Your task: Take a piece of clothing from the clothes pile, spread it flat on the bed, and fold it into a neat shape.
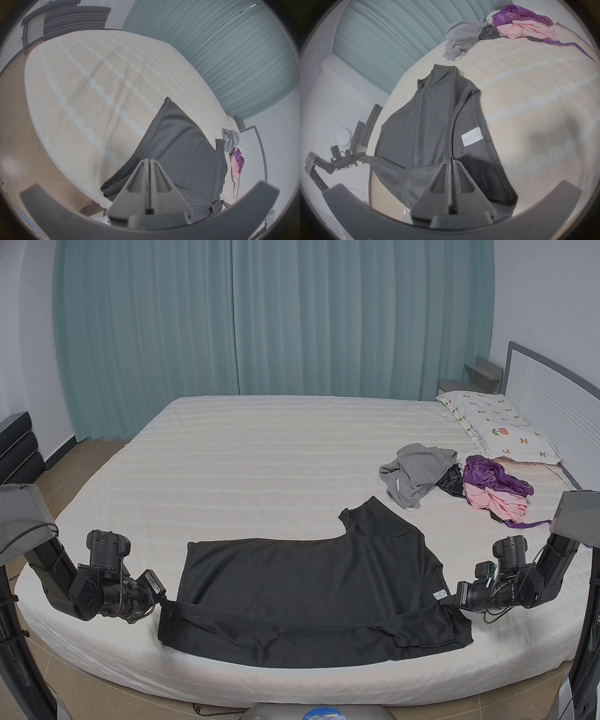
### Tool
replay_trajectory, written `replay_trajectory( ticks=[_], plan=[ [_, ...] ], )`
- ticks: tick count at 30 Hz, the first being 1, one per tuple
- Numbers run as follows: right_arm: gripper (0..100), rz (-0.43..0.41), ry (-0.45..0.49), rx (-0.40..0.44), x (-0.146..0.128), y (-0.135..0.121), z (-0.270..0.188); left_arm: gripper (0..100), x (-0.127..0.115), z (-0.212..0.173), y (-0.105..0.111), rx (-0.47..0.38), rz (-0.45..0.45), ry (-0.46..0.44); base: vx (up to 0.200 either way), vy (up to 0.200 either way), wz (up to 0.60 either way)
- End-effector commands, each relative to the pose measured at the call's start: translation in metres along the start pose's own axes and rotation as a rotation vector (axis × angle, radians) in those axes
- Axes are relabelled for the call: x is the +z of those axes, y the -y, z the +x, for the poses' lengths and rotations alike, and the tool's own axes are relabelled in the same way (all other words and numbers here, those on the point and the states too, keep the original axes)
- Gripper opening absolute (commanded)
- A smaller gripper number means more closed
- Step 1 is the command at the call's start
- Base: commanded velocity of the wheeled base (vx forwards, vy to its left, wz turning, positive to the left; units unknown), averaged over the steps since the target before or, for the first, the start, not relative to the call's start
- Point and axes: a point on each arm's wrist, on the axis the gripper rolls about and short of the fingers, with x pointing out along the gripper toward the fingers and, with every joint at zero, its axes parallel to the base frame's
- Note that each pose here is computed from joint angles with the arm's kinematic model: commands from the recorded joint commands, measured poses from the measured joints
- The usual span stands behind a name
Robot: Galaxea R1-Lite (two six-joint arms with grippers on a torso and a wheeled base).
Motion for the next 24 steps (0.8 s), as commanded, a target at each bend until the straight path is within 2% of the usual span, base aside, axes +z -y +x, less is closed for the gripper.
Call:
replay_trajectory(
  ticks=[1, 6, 19, 24],
  plan=[
    [0, 0.020, 0.041, 0.007, 0.004, -0.006, -0.017, 0, 0.000, -0.007, 0.000, -0.006, 0.000, 0.007, 0.000, 0.000, 0.00],
    [0, 0.041, 0.046, 0.030, 0.000, -0.008, -0.034, 0, -0.001, -0.019, 0.002, -0.014, 0.002, 0.014, 0.000, 0.000, 0.00],
    [0, 0.066, 0.147, 0.057, 0.001, -0.015, -0.086, 0, -0.006, -0.030, 0.000, -0.001, -0.026, 0.001, 0.000, 0.000, 0.00],
    [0, 0.079, 0.153, 0.085, -0.010, -0.016, -0.105, 0, -0.004, -0.037, -0.004, -0.001, -0.039, 0.014, 0.000, 0.000, 0.00]
  ],
)
